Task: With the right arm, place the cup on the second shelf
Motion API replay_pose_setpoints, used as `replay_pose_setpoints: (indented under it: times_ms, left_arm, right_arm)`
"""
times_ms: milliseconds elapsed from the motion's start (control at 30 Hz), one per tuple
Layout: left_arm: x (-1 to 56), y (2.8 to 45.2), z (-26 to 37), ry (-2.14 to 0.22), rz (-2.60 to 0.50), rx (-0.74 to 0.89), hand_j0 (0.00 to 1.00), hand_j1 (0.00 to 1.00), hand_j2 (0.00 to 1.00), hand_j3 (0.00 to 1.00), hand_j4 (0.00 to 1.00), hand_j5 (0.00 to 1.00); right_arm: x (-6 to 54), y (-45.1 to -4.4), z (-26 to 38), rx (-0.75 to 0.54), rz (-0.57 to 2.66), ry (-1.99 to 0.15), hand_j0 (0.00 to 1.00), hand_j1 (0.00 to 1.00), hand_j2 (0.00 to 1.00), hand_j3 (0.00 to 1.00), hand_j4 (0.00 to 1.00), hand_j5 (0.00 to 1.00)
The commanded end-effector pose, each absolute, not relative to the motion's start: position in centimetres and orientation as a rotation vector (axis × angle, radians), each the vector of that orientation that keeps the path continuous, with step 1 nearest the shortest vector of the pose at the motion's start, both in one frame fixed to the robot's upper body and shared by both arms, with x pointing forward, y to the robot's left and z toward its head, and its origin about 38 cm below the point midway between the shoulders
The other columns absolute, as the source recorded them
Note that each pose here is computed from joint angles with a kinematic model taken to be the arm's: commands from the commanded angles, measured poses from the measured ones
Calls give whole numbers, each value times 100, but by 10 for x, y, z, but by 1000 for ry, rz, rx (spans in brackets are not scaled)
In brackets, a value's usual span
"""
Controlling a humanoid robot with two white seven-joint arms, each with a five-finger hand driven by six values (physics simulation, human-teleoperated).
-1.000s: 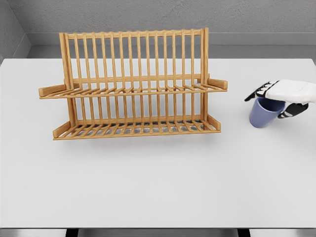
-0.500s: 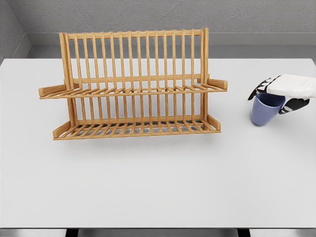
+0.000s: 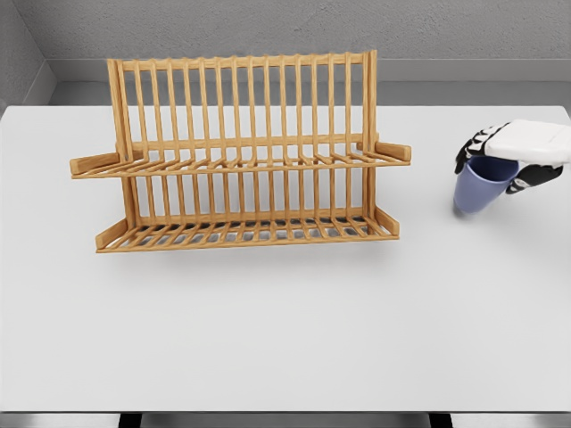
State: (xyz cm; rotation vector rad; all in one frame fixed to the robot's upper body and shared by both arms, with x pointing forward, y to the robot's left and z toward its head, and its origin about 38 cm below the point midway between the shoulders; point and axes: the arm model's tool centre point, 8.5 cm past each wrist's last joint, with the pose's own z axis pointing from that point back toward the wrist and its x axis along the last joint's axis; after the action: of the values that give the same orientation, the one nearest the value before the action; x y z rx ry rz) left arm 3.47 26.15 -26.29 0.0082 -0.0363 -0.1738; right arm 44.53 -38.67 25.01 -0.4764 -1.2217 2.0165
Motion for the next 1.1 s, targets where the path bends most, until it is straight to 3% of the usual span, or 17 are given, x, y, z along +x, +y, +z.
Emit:
replay_pose_setpoints:
  times_ms: [0, 1067]
  left_arm:
    - [35, 262, -263, -36, -174, 9, 100, 100, 100, 100, 100, 100]
    - [35, 262, -263, -36, -174, 9, 100, 100, 100, 100, 100, 100]
  right_arm:
    - [446, -387, 252, -479, 2010, -1228, 65, 65, 65, 65, 65, 65]
    - [459, -376, 318, -622, 1977, -1391, 61, 61, 61, 61, 61, 61]
